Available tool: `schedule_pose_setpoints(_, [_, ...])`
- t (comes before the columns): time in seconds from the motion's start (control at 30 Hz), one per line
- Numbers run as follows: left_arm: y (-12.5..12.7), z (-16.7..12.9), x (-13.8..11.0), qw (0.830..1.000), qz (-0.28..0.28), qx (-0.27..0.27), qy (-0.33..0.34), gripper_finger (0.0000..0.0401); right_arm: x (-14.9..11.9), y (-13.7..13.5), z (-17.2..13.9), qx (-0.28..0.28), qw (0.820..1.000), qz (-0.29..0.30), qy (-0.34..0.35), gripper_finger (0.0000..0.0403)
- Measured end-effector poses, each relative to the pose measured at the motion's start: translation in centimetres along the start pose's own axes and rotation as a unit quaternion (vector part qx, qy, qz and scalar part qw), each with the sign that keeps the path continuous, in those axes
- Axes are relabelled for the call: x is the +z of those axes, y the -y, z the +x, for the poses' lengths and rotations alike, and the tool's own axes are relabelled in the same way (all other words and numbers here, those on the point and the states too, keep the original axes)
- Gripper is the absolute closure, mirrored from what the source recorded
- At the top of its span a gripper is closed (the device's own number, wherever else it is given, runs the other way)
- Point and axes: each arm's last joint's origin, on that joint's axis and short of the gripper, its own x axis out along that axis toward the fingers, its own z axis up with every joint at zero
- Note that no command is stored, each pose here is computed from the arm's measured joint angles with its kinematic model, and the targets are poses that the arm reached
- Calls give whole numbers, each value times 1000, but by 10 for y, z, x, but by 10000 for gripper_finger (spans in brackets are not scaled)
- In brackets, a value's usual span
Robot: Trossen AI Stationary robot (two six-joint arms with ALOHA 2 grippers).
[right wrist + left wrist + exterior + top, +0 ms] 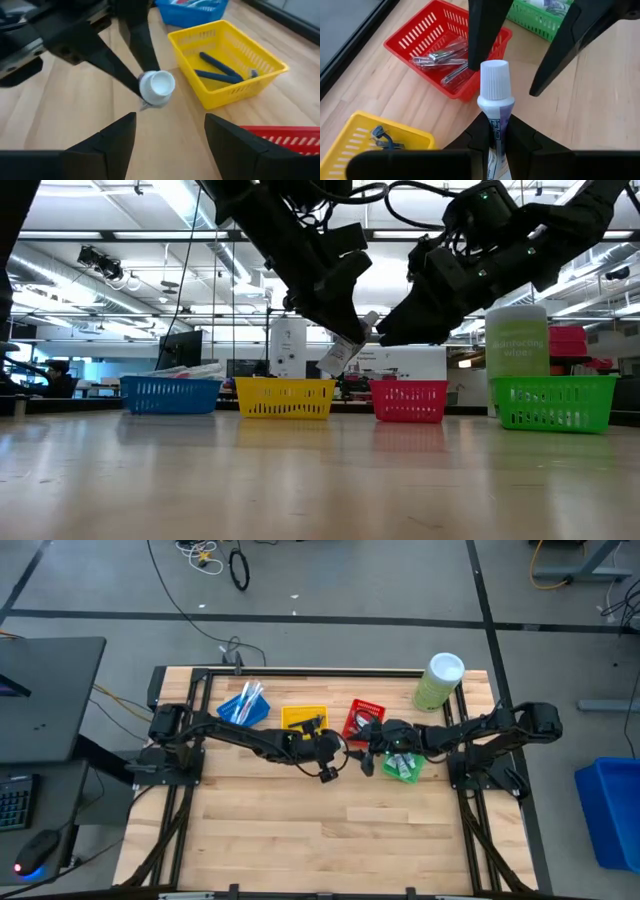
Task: Pick & Place Travel size toiletries
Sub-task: Put the white toothpaste into the green bin
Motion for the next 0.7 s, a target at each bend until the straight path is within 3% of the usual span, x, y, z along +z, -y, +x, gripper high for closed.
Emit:
schedule_pose_setpoints(0.3, [-1,1,0,1000,7,0,0,353,13,-2,-1,2,998,12,70,182])
schedule_pose_setpoints(0.7, [1,0,7,999,-11,-6,32,353,14,2,-1,-2,997,14,72,210])
